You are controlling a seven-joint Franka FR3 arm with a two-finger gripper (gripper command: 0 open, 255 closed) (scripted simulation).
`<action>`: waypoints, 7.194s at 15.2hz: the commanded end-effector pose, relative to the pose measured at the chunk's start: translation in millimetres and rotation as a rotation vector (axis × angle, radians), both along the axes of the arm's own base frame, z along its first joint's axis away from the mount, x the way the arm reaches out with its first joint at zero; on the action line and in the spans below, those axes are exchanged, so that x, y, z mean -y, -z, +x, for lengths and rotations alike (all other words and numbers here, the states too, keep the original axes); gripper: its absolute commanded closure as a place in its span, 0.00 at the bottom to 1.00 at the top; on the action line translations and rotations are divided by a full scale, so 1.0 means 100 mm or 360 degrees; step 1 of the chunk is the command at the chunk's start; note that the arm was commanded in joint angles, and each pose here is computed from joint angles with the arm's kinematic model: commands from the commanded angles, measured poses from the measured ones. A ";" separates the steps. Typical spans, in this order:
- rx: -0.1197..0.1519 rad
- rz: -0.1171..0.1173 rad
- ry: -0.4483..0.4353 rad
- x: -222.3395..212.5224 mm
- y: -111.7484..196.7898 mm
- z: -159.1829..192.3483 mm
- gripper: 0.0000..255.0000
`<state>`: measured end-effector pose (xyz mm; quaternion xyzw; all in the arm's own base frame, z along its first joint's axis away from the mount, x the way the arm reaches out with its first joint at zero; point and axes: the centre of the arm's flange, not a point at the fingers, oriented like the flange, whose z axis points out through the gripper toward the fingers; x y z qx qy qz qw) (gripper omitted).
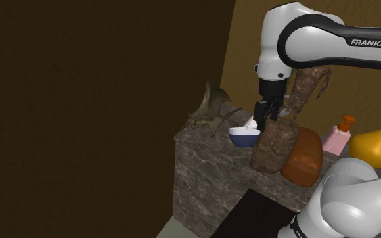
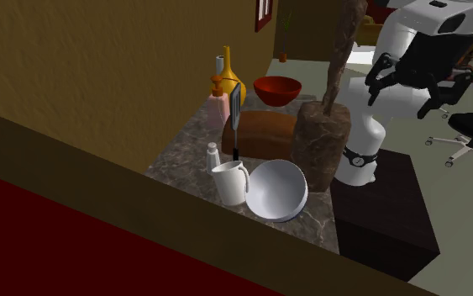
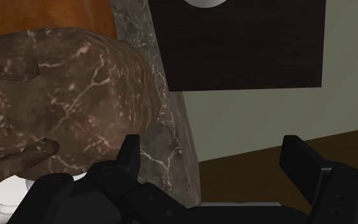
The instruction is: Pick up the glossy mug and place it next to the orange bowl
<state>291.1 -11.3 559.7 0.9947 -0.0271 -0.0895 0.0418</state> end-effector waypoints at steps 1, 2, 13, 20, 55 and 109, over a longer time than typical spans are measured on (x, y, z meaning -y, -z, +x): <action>0.0000 0.0000 0.0000 0.00 0.00 0.00 0.00; 0.0004 0.0018 -0.0005 0.13 0.04 0.04 0.00; 0.0049 0.0213 -0.0059 1.58 0.55 0.49 0.00; 0.0077 0.0337 -0.0093 2.45 0.95 0.81 0.00; 0.0110 0.0481 -0.0133 3.32 1.83 1.16 1.00; 0.0110 0.0481 -0.0133 3.70 -0.13 -0.92 1.00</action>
